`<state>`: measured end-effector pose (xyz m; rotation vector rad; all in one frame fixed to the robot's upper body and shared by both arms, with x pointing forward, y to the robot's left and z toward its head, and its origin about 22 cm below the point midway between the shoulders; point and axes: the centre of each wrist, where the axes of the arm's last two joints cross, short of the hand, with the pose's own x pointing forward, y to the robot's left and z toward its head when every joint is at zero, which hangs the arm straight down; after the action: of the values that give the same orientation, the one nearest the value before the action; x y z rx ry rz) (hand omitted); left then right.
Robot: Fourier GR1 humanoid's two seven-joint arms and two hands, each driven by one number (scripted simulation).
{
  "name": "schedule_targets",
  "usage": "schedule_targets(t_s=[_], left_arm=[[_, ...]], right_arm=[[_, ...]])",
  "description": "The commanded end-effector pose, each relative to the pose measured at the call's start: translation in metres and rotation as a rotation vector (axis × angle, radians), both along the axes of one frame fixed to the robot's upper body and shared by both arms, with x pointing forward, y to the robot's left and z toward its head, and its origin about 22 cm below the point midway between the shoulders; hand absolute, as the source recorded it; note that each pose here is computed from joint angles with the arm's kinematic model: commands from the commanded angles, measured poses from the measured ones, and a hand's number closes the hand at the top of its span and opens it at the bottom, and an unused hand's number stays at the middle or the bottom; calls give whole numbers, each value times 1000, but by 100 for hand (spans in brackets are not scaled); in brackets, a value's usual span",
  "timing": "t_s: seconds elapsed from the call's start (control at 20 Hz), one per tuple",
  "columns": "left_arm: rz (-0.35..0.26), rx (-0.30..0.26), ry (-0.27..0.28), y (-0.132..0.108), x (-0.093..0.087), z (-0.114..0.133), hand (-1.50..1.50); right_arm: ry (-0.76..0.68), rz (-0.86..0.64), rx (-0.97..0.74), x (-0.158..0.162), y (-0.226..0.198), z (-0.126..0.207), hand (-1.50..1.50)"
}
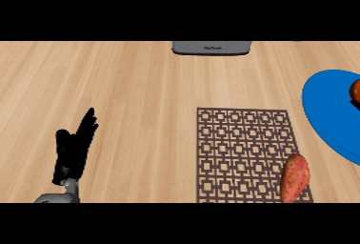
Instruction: Pick the tomato from the placemat and place it in the plate
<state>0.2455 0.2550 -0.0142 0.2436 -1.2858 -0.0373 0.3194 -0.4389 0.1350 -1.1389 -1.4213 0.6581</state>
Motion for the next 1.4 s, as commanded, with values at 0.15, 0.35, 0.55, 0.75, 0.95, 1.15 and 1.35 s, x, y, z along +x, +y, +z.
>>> schedule_targets(t_s=[0.15, 0.35, 0.55, 0.75, 0.95, 1.15, 1.35], left_arm=[[-6, -1, -20, -15, 10, 2, 0], [-22, 3, -18, -13, 2, 11, 0], [-32, 0, -3, -25, 0, 16, 0], [-9, -4, -5, -17, 12, 4, 0], [-25, -2, -10, -14, -3, 6, 0], [-8, 0, 1, -11, -4, -1, 0], [-20, -14, 4, 8, 2, 7, 0]], right_arm=[[215, 6, 24, 17, -20, -41, 150], [377, 60, 87, 17, -36, -45, 150], [487, 65, 55, -1, -58, -68, -150], [431, 197, 101, 2, -70, -51, -150], [223, 294, 302, 1, -77, -43, -150], [4, 329, 631, 0, -82, -42, -150], [-42, 312, 768, -15, -106, -25, -150]])
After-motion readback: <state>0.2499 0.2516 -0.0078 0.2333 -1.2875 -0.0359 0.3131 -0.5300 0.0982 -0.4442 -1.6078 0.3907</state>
